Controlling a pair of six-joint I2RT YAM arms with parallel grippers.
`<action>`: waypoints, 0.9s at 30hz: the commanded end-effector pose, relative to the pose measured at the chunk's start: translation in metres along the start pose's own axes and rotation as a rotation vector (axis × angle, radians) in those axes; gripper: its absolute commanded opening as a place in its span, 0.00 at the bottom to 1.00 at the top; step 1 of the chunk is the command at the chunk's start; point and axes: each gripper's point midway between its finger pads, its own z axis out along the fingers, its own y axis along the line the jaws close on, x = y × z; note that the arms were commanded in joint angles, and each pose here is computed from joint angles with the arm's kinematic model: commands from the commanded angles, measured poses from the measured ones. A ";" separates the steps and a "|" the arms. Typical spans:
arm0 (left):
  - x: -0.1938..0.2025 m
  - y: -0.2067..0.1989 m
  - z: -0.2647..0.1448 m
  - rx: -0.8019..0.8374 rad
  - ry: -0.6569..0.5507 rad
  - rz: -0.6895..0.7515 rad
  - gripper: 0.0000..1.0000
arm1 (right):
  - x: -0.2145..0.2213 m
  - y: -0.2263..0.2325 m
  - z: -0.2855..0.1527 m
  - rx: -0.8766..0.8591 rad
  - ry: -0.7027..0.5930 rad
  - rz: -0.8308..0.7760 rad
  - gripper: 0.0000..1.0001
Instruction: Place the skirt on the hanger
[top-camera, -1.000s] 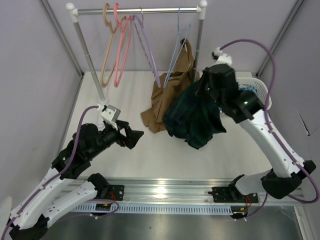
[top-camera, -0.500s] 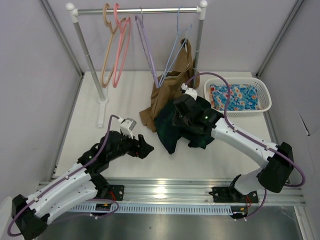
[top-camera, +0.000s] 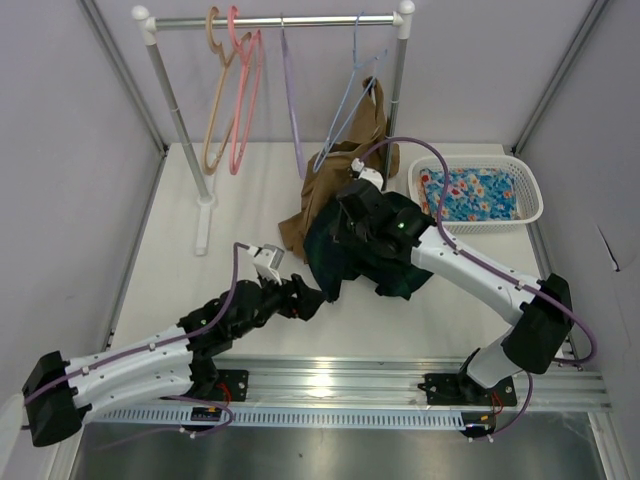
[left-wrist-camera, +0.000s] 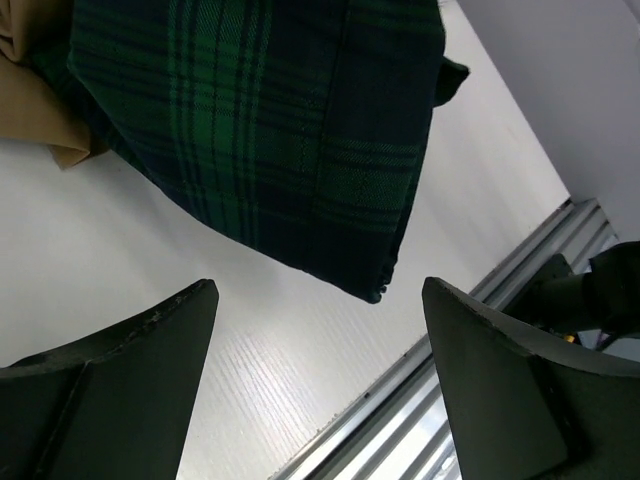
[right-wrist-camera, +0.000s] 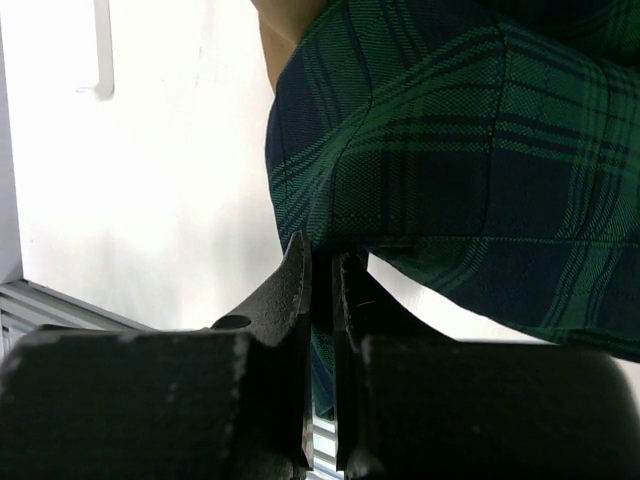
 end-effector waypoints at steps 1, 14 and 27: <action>-0.018 -0.003 0.009 -0.036 -0.101 -0.034 0.89 | -0.026 0.030 -0.009 -0.085 -0.059 0.030 0.00; -0.017 -0.002 0.017 -0.064 -0.087 -0.020 0.89 | -0.028 0.042 -0.009 -0.107 -0.056 0.022 0.00; -0.019 0.025 0.021 -0.229 -0.096 -0.009 0.65 | -0.020 0.050 -0.014 -0.121 -0.044 0.017 0.00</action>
